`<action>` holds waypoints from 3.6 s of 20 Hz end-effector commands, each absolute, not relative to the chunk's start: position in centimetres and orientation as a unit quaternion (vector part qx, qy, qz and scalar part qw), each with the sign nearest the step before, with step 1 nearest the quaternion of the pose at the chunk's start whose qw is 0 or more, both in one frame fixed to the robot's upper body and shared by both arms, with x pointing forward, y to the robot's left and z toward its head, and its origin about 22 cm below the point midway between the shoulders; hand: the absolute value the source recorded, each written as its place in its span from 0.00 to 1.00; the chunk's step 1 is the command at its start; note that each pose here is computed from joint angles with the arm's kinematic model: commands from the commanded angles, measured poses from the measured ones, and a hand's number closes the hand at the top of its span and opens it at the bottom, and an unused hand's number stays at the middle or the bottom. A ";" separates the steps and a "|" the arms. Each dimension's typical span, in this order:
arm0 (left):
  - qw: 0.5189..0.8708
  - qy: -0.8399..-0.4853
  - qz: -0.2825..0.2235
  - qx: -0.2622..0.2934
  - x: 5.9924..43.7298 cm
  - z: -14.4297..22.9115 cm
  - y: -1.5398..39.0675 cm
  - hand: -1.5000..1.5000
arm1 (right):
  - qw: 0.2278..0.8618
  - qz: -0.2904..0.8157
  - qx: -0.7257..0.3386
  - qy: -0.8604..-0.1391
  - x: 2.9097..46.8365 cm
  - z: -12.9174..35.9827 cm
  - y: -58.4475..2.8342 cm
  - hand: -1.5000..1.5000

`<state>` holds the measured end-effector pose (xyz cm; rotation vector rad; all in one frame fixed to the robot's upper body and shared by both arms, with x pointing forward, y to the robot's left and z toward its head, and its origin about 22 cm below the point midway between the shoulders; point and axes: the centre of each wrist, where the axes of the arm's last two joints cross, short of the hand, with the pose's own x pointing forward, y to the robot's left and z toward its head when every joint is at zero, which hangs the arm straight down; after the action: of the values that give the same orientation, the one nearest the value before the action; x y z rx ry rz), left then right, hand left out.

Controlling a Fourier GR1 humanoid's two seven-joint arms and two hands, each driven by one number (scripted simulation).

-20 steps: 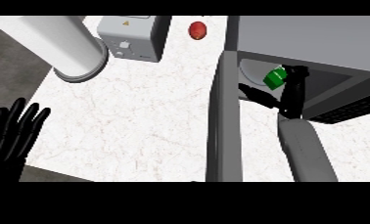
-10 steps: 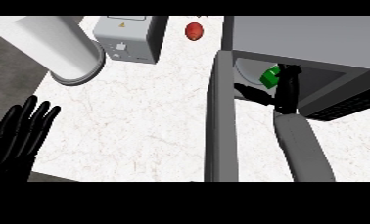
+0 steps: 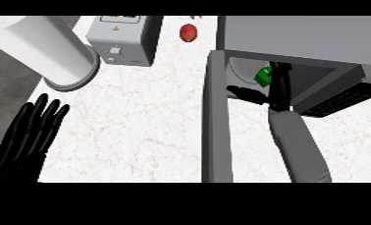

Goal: Pick up the milk, place it into the microwave and close the microwave

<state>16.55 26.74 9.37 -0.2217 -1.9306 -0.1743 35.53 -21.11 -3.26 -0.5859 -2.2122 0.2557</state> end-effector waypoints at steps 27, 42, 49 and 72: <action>0.597 -0.750 -0.225 -0.175 21.5 4.2 19.5 1.00 | 0.591 0.031 -0.019 -0.806 31.7 -9.6 -24.0 0.00; 0.604 -0.684 -0.351 -0.208 23.6 -0.4 11.9 1.00 | 0.576 0.043 -0.024 -0.816 21.6 -6.3 -26.5 0.00; 0.600 -0.658 -0.386 -0.241 22.1 -2.8 6.3 1.00 | 0.563 0.027 -0.037 -0.825 19.8 -1.3 -28.7 0.00; 0.587 -0.756 -0.251 -0.147 25.4 0.0 -0.5 1.00 | 0.507 0.110 0.128 -0.845 19.2 7.3 -31.5 0.00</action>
<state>24.20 0.46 -1.47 -0.3457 -1.6922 -0.6267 18.70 -31.64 6.06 0.2233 -2.0355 0.1883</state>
